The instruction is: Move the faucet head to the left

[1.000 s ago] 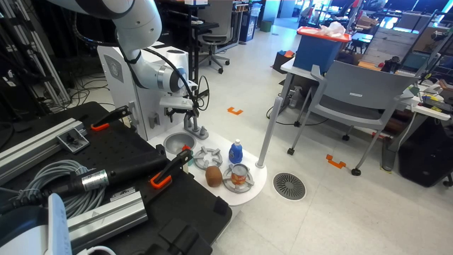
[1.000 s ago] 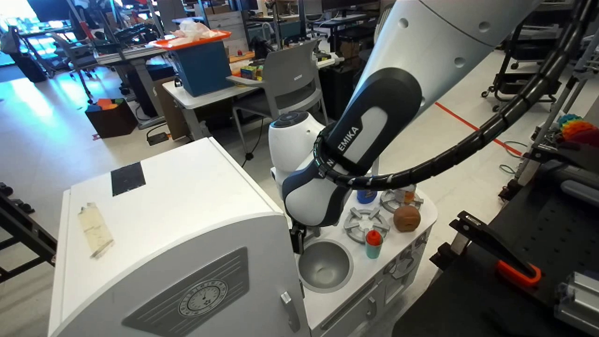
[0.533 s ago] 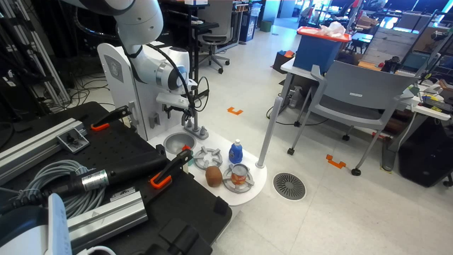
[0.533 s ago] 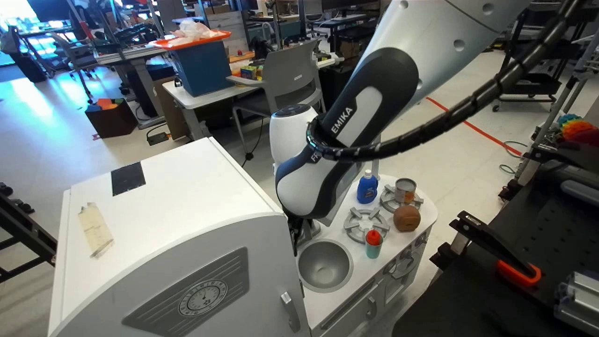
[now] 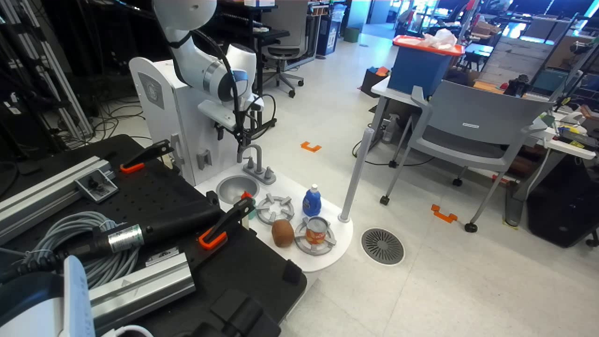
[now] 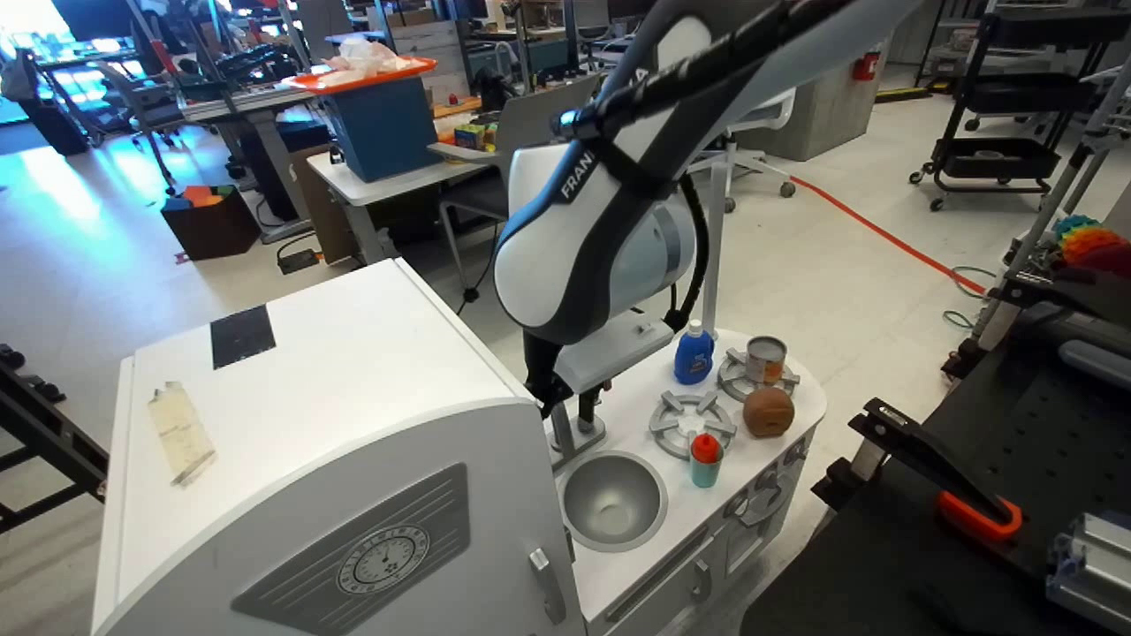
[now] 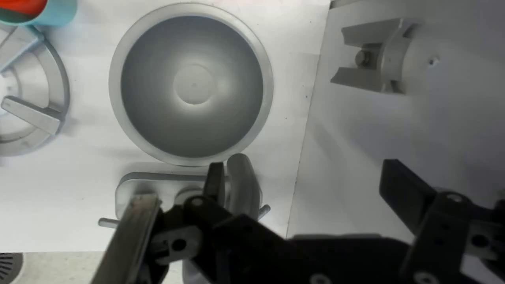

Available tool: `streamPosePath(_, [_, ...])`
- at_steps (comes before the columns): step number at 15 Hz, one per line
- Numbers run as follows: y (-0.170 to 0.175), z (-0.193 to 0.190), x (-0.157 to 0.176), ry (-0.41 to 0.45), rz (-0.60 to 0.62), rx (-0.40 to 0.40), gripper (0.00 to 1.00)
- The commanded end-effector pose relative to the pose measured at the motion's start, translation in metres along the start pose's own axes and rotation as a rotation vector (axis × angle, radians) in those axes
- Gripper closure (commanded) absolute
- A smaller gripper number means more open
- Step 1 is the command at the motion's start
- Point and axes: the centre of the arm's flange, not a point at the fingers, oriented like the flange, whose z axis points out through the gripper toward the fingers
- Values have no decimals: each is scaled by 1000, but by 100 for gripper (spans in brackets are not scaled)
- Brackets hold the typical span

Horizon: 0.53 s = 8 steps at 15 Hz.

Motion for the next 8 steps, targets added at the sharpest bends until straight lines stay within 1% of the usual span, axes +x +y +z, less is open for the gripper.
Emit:
streamPosePath(1, [21, -61, -24, -26, 190, -50, 0])
streamPosePath(3, [43, -89, -37, -73, 257, -117, 0])
streamPosePath(4, [33, -48, -7, -22, 192, -73, 0])
streamPosePath(6, [49, -70, -15, -44, 237, -109, 0])
streamPosePath(8, [51, -78, -21, -50, 249, -116, 0])
